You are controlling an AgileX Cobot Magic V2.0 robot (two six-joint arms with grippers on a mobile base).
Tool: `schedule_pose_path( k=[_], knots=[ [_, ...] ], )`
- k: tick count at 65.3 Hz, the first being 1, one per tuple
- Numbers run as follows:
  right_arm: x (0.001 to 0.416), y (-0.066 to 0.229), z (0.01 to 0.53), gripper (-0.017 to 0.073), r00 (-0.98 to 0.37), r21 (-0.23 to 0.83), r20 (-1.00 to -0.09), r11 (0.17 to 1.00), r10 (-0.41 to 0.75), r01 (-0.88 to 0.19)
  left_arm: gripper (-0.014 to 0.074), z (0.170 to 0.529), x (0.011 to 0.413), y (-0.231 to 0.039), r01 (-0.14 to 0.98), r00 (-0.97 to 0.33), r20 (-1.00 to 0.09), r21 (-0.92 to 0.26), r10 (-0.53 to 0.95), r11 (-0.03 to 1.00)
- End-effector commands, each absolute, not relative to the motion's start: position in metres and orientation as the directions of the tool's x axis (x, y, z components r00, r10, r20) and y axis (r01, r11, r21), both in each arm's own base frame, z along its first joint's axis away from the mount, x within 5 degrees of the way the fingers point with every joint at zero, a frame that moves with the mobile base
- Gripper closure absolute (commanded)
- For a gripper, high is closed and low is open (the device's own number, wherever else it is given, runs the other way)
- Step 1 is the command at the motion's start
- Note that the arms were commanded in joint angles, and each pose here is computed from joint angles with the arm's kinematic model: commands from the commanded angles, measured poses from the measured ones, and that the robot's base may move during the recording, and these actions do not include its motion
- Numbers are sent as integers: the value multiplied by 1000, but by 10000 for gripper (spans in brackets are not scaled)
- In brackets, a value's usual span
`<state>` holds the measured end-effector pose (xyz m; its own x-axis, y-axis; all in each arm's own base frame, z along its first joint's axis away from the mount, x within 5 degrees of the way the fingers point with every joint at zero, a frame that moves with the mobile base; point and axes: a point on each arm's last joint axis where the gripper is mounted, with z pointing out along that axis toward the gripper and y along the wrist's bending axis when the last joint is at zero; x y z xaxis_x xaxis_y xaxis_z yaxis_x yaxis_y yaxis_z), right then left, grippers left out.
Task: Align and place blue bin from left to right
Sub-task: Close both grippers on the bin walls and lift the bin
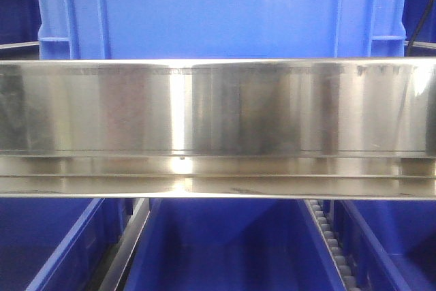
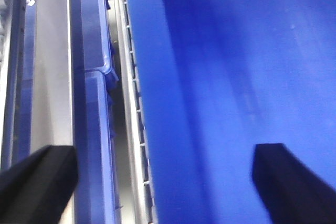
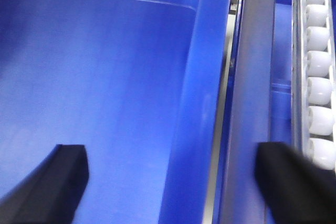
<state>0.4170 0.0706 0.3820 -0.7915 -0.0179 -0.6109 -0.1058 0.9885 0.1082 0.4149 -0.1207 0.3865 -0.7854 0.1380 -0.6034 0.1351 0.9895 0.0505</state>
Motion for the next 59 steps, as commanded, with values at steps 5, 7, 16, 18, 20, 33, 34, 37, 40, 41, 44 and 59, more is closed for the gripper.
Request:
schedule_pose_path(
  k=[5,7,16,18,20,33,34,37,40,41,44,59],
  knots=[
    [417,68,385,588,-784,102,-620,990,-14,-99,409,390,415,-120,130,-777,-616,47,131,990],
    [417,68,385,653,-785,104,-620,990,-12,-97,496,390,415,-120,130,-777,-616,47,131,990],
    [418,68,385,620,-784,108,-621,990,-5,-91,705,390,416,-119,130,-772,-622,49,132,990],
    [418,68,385,627,-782,108,-623,990,-4,-92,705,390,416,-119,128,-772,-622,48,130,991],
    [418,68,385,627,-781,108,-624,990,-4,-92,705,390,416,-119,128,-772,-622,48,130,991],
    [418,68,386,627,-778,108,-628,990,-4,-92,705,390,416,-119,114,-775,-623,37,112,993],
    [417,68,387,627,-778,109,-629,990,-3,-92,705,390,416,-119,114,-775,-623,37,112,993],
    [417,67,388,627,-775,109,-632,990,-3,-93,705,392,415,-119,114,-773,-625,36,111,993],
    [417,67,389,627,-774,109,-633,990,-3,-93,705,393,415,-119,112,-770,-629,34,108,993],
    [417,67,389,627,-774,109,-633,990,-3,-93,705,394,415,-119,112,-768,-631,33,107,993],
    [416,67,389,627,-773,109,-634,990,-3,-93,705,398,415,-119,112,-761,-640,29,104,993],
    [408,66,404,627,-746,111,-666,989,2,-97,705,432,408,-119,116,-694,-716,-13,72,993]
  ],
)
